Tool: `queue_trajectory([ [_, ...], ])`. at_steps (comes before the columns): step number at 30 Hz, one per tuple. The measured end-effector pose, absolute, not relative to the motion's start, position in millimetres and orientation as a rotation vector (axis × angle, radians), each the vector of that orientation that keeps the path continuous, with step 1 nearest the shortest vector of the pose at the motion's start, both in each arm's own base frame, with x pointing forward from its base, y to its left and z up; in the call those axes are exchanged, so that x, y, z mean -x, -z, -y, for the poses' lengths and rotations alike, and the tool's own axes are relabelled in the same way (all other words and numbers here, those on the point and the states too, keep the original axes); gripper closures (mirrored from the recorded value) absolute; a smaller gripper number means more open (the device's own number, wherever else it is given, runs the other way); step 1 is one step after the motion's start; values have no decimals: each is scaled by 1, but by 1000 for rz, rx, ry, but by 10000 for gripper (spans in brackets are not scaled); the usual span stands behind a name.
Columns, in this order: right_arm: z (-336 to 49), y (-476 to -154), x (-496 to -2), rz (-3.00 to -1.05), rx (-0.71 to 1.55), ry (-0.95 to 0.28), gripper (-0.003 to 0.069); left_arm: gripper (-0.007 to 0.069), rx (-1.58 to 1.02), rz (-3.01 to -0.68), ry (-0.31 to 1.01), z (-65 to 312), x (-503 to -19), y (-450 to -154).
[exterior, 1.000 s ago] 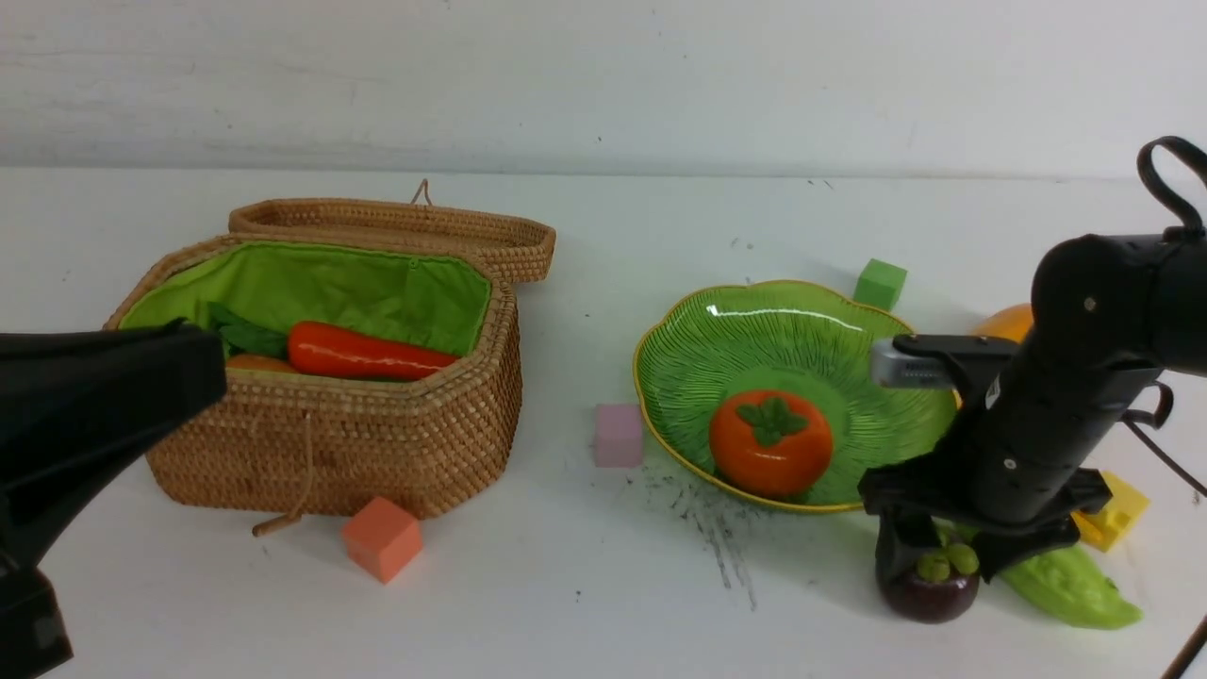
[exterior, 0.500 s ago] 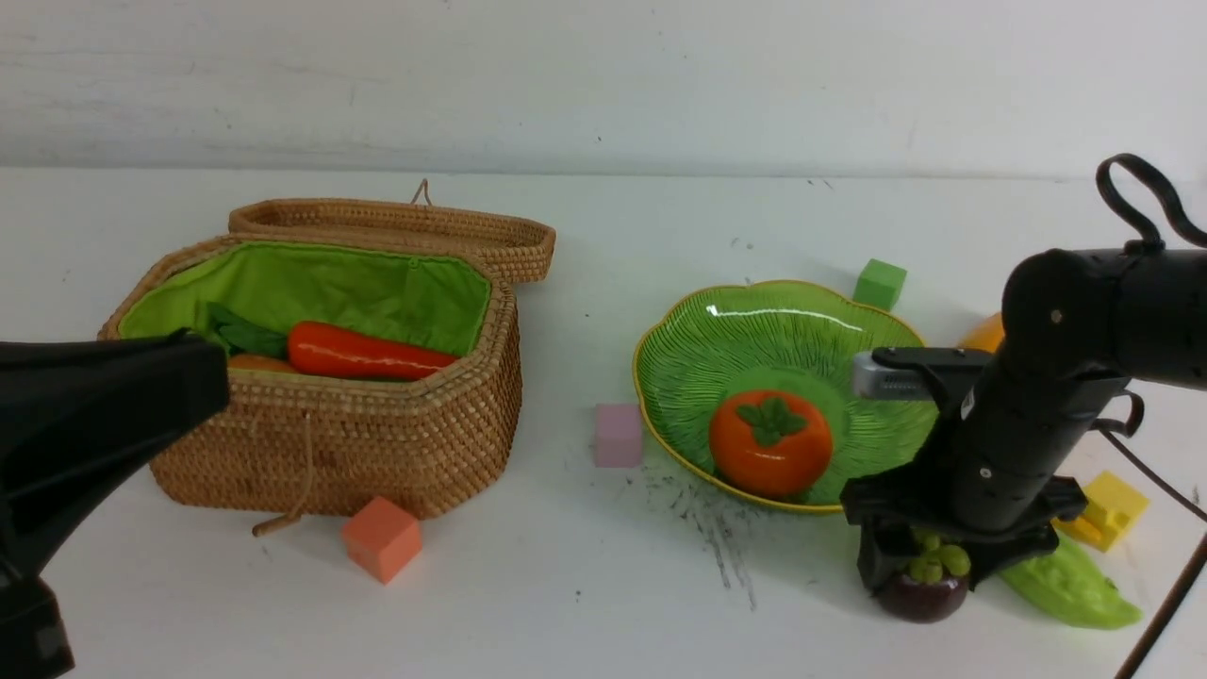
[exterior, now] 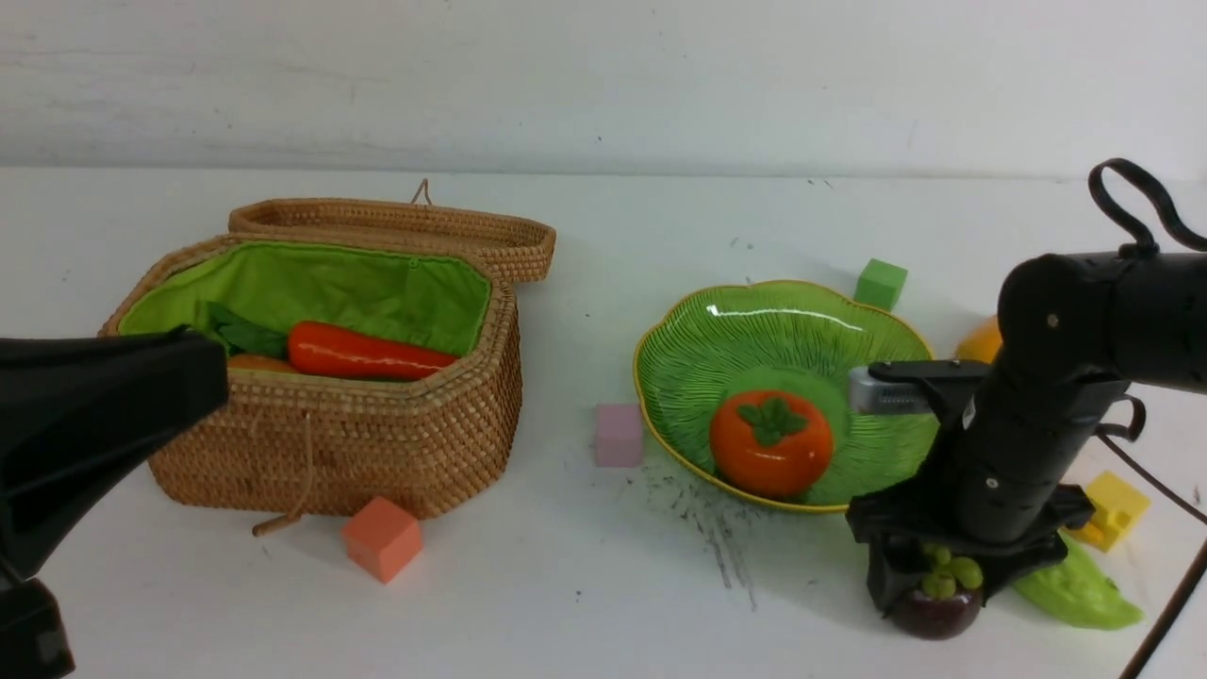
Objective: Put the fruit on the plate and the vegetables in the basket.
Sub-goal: Use the right arm to grab a mangosteen and put it into the right plate
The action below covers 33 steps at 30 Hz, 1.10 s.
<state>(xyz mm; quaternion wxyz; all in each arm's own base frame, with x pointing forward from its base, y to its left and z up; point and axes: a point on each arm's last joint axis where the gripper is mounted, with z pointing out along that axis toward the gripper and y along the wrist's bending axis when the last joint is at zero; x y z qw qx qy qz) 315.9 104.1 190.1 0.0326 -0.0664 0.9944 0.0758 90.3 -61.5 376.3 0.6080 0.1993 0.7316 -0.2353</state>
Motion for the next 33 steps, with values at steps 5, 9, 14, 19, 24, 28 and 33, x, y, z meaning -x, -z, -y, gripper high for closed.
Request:
queue_trajectory([
  [5, -99, -235, -299, -2972, 219, -260, 76, 626, -466, -1683, 536, 61, -90, -377],
  [9, -98, -271, -303, -2727, 206, -277, 76, 626, -465, -1682, 535, 61, -91, -377],
  [14, -97, -270, -337, -2468, 162, -258, 76, 623, -467, -1681, 533, 61, -91, -377],
  [19, -100, -229, -362, -2474, 172, -214, 76, 622, -467, -1681, 533, 61, -91, -377],
  [24, -101, -214, -368, -2527, 178, -200, 53, 620, -475, -1692, 535, 62, -90, -376],
  [28, -101, -223, -368, -2521, 180, -202, -17, 620, -481, -1700, 537, 62, -90, -375],
  [33, -98, -254, -357, -2510, 187, -210, 9, 619, -487, -1707, 539, 62, -89, -374],
])
